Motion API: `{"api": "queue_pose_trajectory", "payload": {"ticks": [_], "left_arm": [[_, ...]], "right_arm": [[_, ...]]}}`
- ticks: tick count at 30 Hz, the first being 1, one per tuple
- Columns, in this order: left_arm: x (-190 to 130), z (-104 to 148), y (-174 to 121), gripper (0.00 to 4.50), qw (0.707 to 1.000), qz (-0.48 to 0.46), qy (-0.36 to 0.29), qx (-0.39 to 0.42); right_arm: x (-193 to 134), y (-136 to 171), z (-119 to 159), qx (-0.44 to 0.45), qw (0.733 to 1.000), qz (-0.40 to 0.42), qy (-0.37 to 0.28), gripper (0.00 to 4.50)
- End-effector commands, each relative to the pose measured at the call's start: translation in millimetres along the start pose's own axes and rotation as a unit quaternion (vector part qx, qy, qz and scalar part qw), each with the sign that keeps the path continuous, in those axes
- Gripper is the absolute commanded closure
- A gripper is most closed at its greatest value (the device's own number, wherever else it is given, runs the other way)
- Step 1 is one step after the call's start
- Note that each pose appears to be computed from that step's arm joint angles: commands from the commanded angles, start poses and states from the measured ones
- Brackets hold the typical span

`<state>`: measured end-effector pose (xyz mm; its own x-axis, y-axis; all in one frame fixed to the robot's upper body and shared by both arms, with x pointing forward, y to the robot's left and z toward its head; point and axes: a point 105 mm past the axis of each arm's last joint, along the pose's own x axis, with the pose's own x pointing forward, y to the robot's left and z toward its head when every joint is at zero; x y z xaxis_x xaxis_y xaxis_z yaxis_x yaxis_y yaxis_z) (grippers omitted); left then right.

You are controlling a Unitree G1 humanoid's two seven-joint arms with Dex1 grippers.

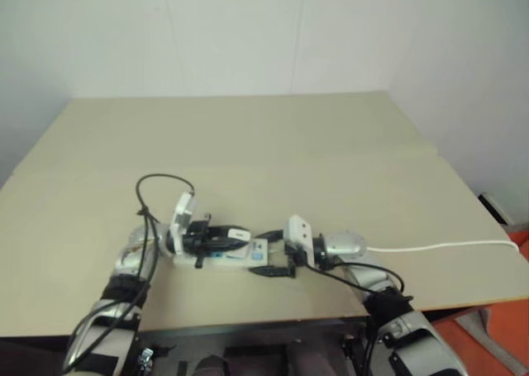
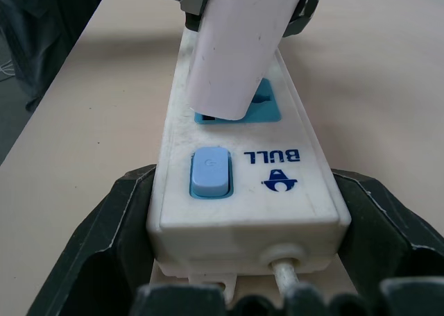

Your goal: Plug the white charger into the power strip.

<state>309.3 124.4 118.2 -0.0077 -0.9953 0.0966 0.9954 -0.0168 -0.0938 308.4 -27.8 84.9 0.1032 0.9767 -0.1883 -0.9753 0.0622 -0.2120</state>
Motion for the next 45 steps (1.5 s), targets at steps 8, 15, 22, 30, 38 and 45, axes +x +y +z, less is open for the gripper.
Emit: {"api": "queue_pose_trajectory", "payload": {"ticks": [8,15,22,30,38,45], "left_arm": [[-26,16,1,3.48,0.999,0.025,0.019,0.028],[-34,23,-8,3.48,0.998,0.016,0.034,0.045],[-44,21,-9,3.48,0.996,0.032,0.039,0.073],[-52,2,-8,3.48,0.993,0.053,0.058,0.084],[-52,-16,-8,3.48,0.994,0.06,0.065,0.061],[-56,-45,-13,3.48,0.987,0.049,0.136,0.064]], "right_arm": [[5,7,0,-0.008,1.0,0.01,-0.004,1.05],[6,7,-1,-0.011,1.0,0.011,-0.005,1.05],[7,7,0,-0.011,1.0,0.013,-0.006,1.05],[7,7,-1,-0.012,1.0,0.012,-0.006,1.05],[6,7,0,-0.015,1.0,0.01,-0.009,1.05],[5,9,0,-0.017,1.0,0.009,-0.01,1.05]]}}
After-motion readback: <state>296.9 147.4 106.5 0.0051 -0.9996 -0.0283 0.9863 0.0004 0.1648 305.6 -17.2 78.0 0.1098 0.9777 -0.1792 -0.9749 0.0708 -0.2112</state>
